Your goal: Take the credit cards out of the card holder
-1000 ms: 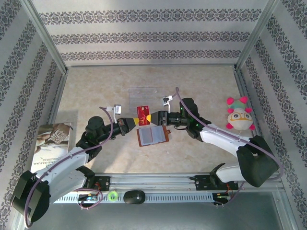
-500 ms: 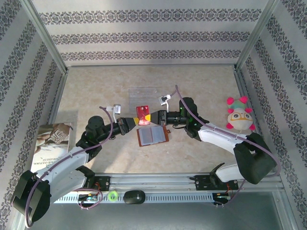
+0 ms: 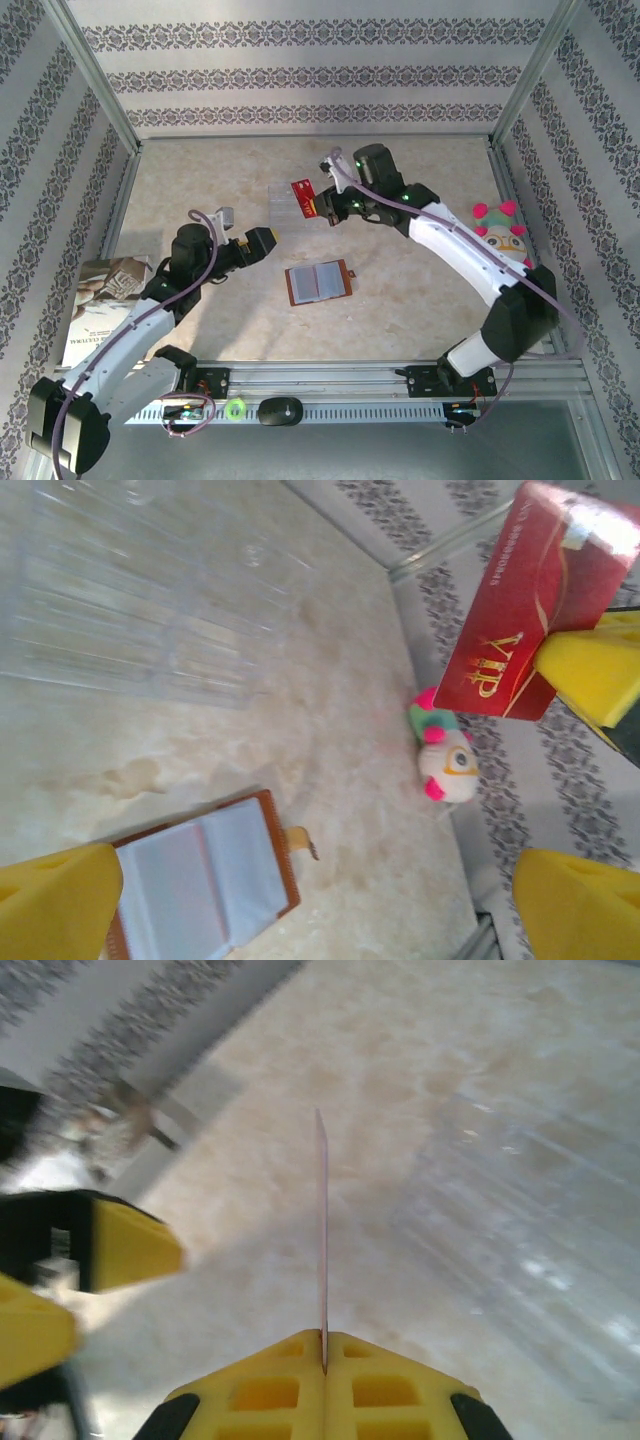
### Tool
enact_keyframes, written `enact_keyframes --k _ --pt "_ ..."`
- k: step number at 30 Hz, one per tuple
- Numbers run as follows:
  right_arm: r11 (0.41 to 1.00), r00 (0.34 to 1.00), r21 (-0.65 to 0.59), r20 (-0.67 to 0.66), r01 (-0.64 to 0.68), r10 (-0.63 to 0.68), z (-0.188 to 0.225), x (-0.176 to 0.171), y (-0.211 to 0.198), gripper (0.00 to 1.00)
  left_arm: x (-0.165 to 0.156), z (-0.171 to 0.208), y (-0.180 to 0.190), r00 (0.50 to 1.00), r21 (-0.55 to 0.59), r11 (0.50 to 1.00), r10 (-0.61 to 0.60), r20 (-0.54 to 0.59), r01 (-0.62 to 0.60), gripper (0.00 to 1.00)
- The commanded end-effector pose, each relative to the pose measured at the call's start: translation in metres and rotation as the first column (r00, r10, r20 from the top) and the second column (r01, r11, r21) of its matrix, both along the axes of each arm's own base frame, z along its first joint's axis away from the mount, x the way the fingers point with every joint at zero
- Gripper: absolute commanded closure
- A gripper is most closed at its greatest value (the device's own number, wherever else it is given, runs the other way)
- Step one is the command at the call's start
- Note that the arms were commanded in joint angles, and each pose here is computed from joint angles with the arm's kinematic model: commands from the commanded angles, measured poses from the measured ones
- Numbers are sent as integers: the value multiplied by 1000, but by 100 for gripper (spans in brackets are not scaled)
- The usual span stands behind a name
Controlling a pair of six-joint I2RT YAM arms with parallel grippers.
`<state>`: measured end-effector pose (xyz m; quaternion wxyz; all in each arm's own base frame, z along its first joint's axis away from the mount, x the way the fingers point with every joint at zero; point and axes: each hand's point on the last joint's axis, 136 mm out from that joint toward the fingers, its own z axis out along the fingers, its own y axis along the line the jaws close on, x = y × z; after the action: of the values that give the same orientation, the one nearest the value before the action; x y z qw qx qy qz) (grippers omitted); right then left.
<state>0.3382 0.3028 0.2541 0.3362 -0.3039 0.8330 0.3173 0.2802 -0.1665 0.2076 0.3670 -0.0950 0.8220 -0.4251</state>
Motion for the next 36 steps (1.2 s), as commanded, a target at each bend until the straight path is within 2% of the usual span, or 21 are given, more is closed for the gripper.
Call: enact_keyframes --k 1,3,7,11,16,22,36 --pt "928 995 -360 -6 -91 95 -49 4 -29 100 -6 -23 30 991 171 983 90 -102 -72 0" --pt "876 989 -469 36 -109 143 -50 19 -27 100 -7 -26 38 986 211 974 110 -123 -82 0" --pt "734 968 -668 81 -123 236 -58 49 -31 100 -9 -34 41 982 231 971 107 -158 -68 0" --pt "643 942 -754 103 -135 319 -65 72 -32 100 -10 -39 43 980 235 970 106 -167 -65 0" --pt "588 910 -787 84 -189 405 -80 83 -23 100 -9 -44 47 978 245 968 105 -181 -58 0" --pt "511 895 -837 61 -196 443 -102 98 -27 100 -6 -48 49 975 232 971 104 -198 -56 0" --pt "463 886 -865 47 -196 461 -122 115 -33 100 -1 -64 51 964 202 978 108 -243 -59 0"
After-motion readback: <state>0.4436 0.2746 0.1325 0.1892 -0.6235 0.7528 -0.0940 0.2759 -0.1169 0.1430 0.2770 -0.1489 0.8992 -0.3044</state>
